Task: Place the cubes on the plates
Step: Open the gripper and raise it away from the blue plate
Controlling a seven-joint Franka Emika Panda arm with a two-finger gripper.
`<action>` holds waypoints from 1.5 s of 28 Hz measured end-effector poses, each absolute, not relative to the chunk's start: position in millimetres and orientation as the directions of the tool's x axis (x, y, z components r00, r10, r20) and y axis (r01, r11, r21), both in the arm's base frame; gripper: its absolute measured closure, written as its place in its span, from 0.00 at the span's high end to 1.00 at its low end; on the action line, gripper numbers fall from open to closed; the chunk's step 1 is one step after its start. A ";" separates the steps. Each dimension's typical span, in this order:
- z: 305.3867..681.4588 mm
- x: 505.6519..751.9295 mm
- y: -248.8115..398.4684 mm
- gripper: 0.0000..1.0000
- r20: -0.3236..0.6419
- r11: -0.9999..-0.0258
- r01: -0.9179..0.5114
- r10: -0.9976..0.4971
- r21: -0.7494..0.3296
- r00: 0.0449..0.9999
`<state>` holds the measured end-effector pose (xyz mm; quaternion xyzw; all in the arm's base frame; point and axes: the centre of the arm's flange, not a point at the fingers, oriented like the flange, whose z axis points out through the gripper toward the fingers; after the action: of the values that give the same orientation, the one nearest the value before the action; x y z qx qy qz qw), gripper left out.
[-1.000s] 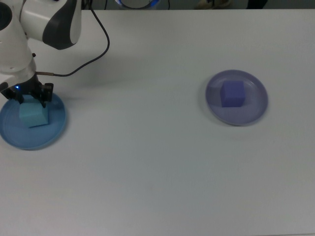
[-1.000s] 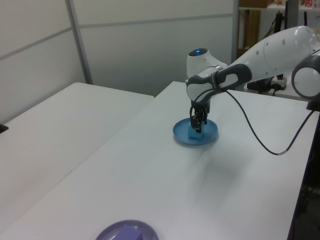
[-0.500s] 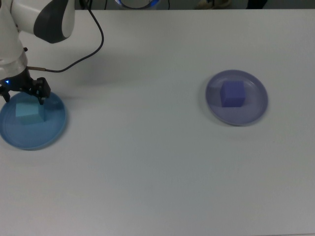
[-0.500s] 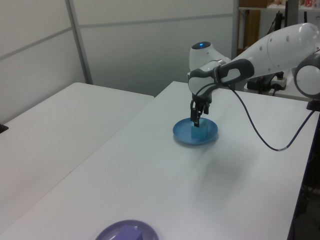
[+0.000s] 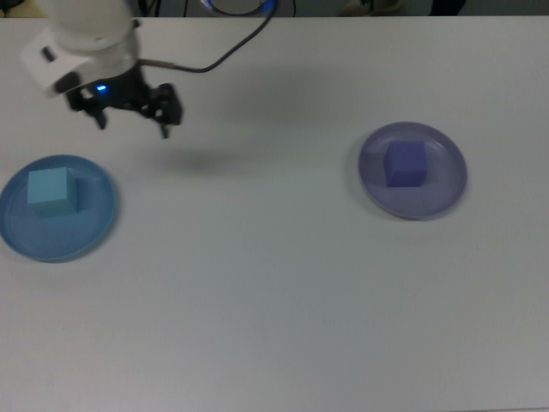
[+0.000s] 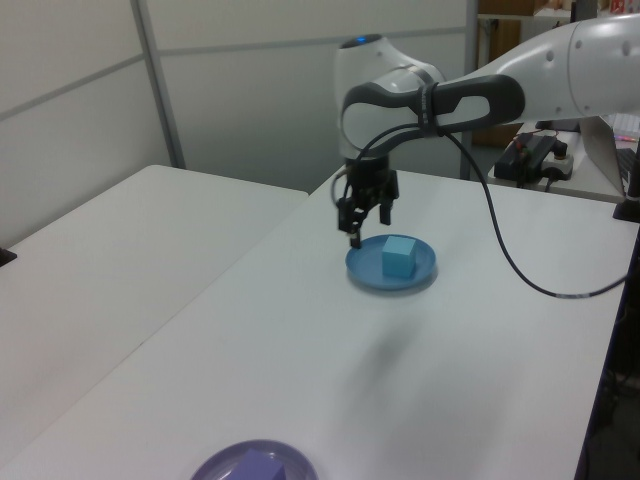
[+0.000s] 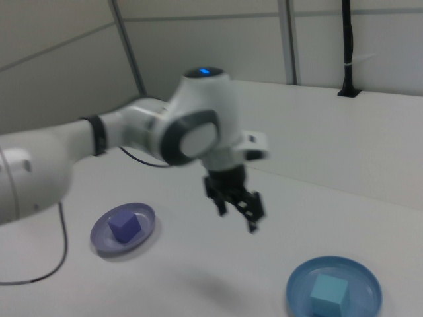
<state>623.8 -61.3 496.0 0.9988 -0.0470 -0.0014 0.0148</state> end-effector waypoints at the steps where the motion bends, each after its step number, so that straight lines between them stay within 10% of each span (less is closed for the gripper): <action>1: 501.9 620.9 -48.1 1.00 -0.005 -0.995 -0.094 -0.094 0.033 0.996; 17: 563.9 574.0 22.0 1.00 0.049 -0.990 -0.128 -0.125 0.059 0.991; 42: 561.4 573.6 29.1 1.00 0.044 -0.995 -0.100 -0.100 0.014 0.994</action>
<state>573.6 29.1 561.4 0.9985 -0.0500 0.0218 0.0080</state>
